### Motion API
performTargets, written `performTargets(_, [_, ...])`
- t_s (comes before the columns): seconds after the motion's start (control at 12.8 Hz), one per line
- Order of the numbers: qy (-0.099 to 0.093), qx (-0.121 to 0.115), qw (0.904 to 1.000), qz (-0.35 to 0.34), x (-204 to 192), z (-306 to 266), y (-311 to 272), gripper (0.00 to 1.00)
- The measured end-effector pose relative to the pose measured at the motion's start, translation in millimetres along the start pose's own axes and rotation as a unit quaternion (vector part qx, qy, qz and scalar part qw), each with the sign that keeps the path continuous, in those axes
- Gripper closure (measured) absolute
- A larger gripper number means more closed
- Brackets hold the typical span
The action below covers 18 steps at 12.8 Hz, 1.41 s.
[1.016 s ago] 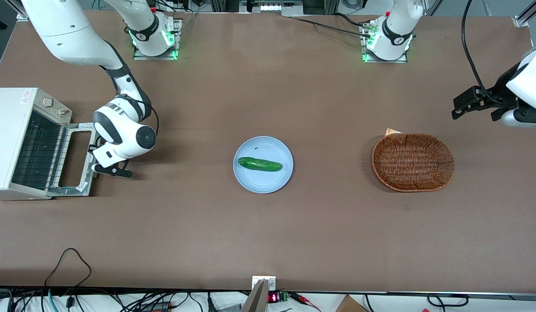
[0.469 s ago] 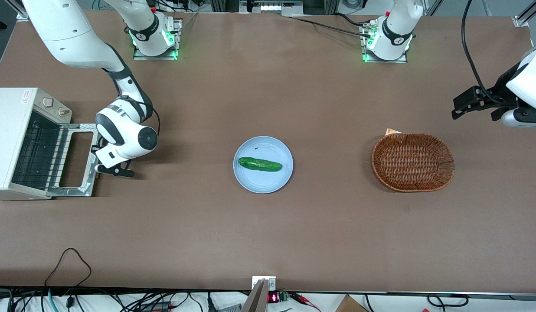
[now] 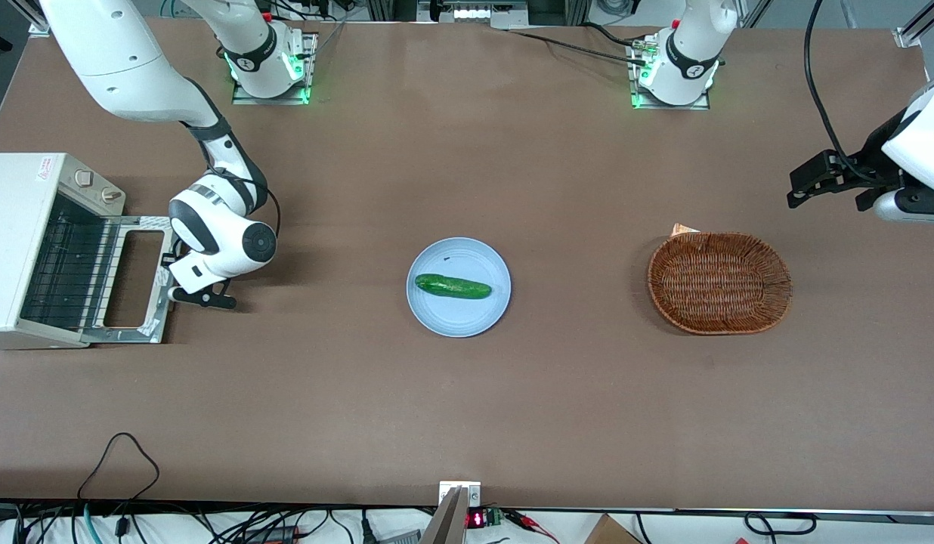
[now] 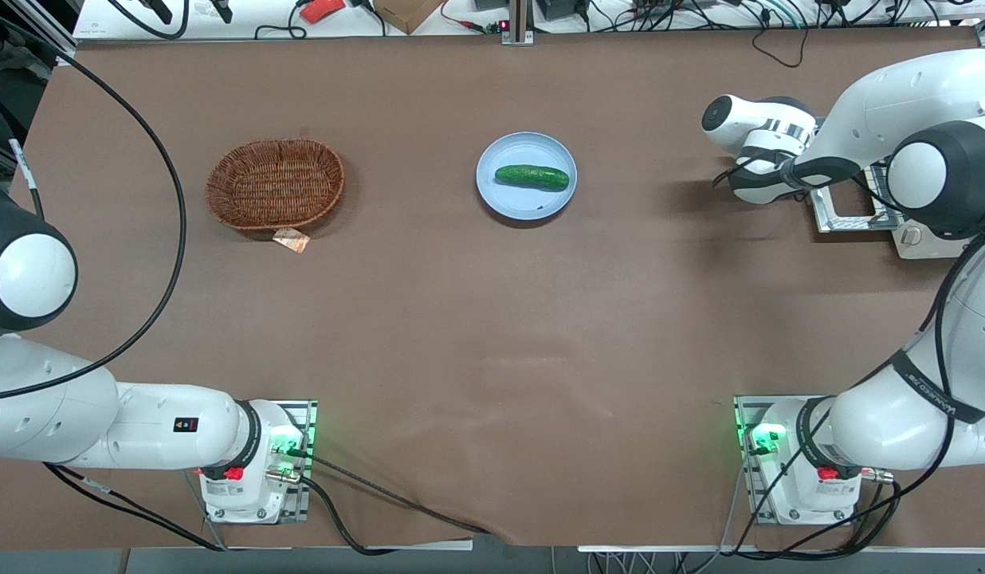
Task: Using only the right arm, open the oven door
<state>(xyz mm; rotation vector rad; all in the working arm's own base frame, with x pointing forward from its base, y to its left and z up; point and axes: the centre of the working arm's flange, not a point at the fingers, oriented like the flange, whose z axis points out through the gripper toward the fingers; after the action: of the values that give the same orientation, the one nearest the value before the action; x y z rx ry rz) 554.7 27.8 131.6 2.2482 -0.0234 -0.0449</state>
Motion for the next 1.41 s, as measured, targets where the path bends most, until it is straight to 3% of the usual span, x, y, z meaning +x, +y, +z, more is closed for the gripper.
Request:
performTargets(0.39, [-0.031, 0.038, 0.9988, 0.009, -4.6, -21.9, -11.2, 0.99])
performTargets(0.7, [-0.095, 0.120, 0.9882, 0.000, 9.9, -81.0, 47.8, 0.94])
performTargets(1.02, [-0.179, 0.216, 0.9590, -0.039, 30.5, -154.1, 126.9, 0.49])
performTargets(1.33, [-0.221, 0.322, 0.9198, -0.040, 46.3, -195.0, 187.9, 0.06])
performTargets(1.41, [-0.223, 0.348, 0.9101, -0.034, 48.9, -198.5, 202.2, 0.01])
